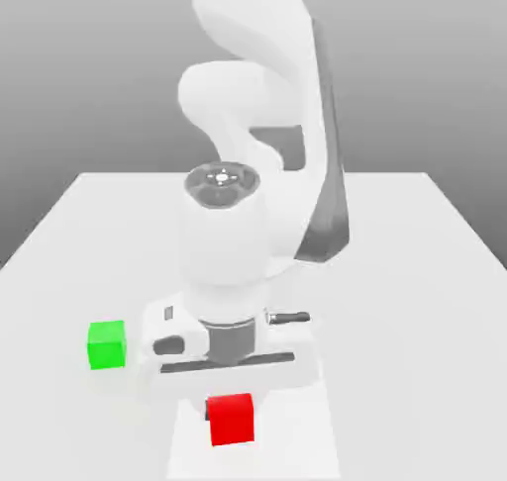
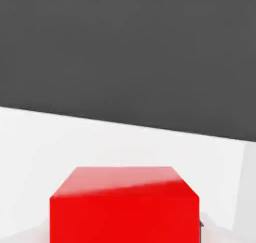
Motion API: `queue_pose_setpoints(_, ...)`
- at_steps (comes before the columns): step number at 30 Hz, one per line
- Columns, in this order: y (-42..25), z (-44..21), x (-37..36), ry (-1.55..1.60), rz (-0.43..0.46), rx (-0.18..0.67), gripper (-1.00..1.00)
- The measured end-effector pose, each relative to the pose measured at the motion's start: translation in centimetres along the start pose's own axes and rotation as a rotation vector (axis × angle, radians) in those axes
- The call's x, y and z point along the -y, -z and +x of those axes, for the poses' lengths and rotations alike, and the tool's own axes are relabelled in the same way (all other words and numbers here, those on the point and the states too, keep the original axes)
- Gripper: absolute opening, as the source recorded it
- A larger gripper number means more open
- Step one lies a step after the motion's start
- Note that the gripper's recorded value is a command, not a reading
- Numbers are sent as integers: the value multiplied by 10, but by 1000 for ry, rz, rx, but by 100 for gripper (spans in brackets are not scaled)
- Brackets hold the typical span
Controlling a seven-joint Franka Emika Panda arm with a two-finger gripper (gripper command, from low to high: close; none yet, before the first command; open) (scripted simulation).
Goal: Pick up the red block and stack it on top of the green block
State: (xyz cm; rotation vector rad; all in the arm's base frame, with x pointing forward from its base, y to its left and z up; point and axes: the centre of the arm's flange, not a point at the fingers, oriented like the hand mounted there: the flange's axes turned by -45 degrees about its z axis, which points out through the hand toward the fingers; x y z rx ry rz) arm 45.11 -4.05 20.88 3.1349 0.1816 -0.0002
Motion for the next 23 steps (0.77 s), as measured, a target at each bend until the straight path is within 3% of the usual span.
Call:
queue_pose_setpoints(7, 26, -95, -117, -279, -8, 4, -100)
queue_pose_setpoints(13, 35, -177, -156, -445, 0, 1, -100)
queue_pose_setpoints(20, -20, -188, -160, -468, 4, -1, -100)
queue_pose_setpoints(21, -26, -188, -159, -469, 3, 0, 100)
queue_pose_setpoints(23, -26, -188, -159, -469, 3, 0, 100)
